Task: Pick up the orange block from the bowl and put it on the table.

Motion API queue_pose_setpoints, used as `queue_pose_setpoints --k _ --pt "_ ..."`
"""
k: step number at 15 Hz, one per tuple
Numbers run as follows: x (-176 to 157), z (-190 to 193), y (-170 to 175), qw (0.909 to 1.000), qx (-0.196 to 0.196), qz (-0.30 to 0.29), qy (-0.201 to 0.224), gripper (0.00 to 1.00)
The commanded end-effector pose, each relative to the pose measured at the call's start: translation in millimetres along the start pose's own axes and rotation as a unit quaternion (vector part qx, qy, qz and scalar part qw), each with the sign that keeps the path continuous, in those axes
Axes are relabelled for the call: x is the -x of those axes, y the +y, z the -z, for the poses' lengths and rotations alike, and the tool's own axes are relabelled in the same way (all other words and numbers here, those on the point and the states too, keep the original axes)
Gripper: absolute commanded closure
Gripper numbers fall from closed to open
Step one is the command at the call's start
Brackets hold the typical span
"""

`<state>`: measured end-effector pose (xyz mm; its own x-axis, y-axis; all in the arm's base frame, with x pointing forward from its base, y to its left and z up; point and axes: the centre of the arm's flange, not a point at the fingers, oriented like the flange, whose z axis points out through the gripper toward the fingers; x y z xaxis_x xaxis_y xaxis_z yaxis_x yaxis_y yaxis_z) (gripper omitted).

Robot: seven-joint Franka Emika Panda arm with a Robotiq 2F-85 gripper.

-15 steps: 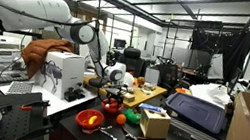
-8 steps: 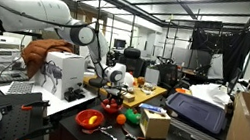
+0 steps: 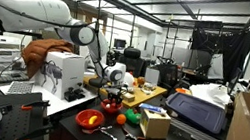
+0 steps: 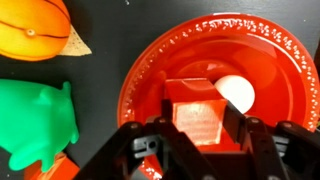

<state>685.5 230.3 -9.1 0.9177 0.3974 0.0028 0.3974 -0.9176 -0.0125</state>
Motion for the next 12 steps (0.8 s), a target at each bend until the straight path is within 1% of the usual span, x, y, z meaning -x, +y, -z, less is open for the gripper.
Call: queue_pose_setpoints --k 1,3,5,10,12 --pt "23.6 36.6 21.8 0.9996 0.009 -0.015 -0.023 0.73" --pt "35.7 56.5 41.5 0.9990 0.027 -0.016 -0.033 0.73" --pt "46.5 79.4 60.6 0.9981 0.034 -0.022 -0.046 0.73" --pt "76.5 141.0 98.9 0.9941 0.020 -0.043 -0.098 0.73" --pt "88.0 159.9 115.9 0.9918 0.025 -0.054 -0.113 0.73"
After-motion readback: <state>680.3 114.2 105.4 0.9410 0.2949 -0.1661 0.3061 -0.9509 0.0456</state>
